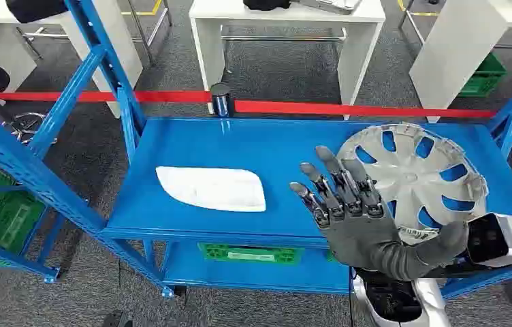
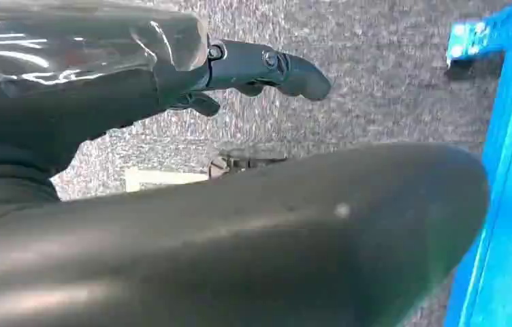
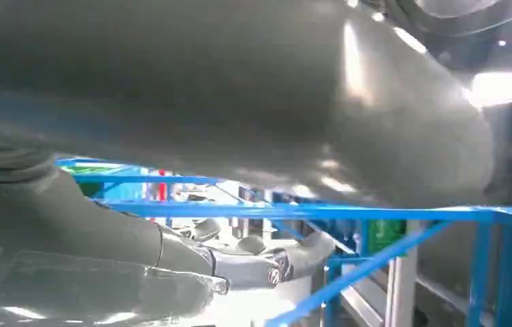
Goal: Take the parts from the cabinet and place them on the table.
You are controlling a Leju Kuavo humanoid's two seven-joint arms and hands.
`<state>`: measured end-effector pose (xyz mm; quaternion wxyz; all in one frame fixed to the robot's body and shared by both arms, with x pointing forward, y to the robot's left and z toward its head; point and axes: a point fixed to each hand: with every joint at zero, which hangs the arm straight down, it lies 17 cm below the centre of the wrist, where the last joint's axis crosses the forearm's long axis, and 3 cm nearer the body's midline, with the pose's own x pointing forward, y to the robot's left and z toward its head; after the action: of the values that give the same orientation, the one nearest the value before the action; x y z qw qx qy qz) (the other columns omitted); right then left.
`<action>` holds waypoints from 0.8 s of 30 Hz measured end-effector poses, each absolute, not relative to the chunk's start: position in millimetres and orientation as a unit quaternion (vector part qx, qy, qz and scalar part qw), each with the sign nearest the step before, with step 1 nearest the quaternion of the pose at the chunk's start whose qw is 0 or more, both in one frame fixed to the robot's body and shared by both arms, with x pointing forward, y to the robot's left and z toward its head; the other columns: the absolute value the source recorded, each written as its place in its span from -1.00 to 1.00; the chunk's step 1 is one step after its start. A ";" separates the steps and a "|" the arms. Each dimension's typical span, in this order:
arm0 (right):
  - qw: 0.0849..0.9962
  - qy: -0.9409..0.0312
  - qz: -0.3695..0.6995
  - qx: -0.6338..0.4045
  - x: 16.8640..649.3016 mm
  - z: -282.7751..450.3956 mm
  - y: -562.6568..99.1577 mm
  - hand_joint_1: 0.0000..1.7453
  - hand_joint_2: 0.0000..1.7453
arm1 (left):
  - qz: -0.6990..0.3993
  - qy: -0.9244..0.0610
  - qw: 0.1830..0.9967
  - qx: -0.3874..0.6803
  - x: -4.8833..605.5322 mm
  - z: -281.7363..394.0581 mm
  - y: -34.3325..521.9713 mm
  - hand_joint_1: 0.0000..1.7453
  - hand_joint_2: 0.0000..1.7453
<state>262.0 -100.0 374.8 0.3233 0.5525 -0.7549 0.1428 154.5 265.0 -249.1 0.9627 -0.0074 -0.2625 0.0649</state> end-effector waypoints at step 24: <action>0.333 -0.752 0.147 0.550 263.5 370.5 -97.1 -1.00 -1.00 | 0.057 -0.247 0.967 -0.026 152.1 -252.4 250.6 -1.00 -1.00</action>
<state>263.5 -97.1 370.5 0.3328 0.5502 -0.7515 0.1475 152.1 250.6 -252.4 0.9671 -0.0260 -0.2466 0.0571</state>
